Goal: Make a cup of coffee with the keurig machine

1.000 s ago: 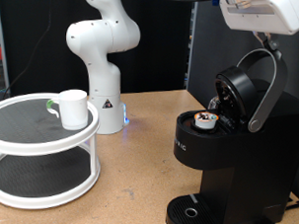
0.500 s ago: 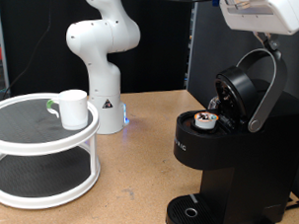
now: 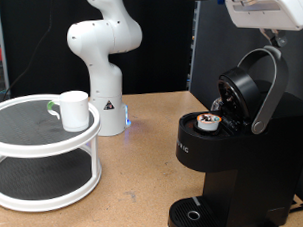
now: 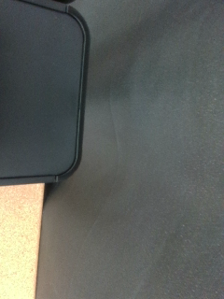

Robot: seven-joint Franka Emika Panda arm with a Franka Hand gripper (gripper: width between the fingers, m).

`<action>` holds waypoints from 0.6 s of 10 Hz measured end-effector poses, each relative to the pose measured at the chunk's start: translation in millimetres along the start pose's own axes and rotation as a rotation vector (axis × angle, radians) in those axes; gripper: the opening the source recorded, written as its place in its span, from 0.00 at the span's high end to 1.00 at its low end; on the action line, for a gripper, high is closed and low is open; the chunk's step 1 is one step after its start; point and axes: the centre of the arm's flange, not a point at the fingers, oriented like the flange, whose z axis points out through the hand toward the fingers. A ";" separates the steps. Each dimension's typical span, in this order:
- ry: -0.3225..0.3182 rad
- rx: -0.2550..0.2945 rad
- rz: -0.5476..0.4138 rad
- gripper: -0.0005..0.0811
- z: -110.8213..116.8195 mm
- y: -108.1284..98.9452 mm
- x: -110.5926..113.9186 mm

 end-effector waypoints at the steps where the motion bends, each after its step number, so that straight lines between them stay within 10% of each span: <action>1: -0.007 -0.001 -0.005 0.99 2.7 -1.6 0.1; 6: -0.021 0.007 -0.020 0.99 6.2 -1.0 -5.5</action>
